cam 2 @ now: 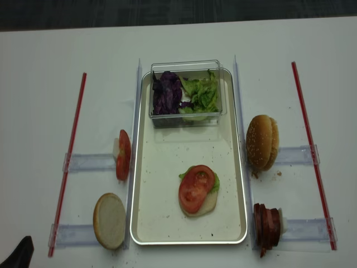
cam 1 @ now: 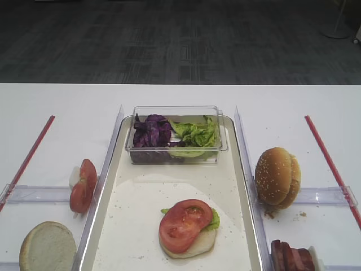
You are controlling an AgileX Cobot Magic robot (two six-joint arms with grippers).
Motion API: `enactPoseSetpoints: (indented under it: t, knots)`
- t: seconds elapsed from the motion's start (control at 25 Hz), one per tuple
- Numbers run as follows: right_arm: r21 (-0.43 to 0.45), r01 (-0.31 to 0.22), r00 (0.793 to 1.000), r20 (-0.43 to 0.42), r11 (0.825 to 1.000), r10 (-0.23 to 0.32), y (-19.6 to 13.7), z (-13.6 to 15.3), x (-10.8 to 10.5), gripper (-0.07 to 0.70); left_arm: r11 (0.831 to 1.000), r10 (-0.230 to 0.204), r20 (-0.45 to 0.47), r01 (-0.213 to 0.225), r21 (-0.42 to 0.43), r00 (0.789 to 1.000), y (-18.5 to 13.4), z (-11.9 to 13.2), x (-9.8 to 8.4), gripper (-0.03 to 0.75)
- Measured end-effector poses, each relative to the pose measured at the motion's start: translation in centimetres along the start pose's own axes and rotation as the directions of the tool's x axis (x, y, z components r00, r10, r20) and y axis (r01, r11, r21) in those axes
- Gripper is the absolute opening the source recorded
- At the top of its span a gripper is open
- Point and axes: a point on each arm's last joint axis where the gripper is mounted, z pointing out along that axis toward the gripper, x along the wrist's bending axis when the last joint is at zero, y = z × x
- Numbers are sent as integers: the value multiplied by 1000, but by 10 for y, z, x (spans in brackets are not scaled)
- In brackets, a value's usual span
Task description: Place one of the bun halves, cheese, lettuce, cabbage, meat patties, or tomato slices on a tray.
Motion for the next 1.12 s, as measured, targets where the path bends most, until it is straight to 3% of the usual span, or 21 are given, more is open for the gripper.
enactPoseSetpoints:
  t: [0.2,0.32,1.12]
  knots:
    - [0,-2,1000,-5,1000,2,0,0,0,562,1000,0,0,0,0,1000,0,0,0,632]
    - [1,-5,1000,-11,1000,5,0,0,1,661,1000,0,0,0,0,1000,0,0,0,632]
    - [1,-7,1000,-16,1000,7,0,0,1,692,1000,0,0,0,0,1000,0,0,0,632]
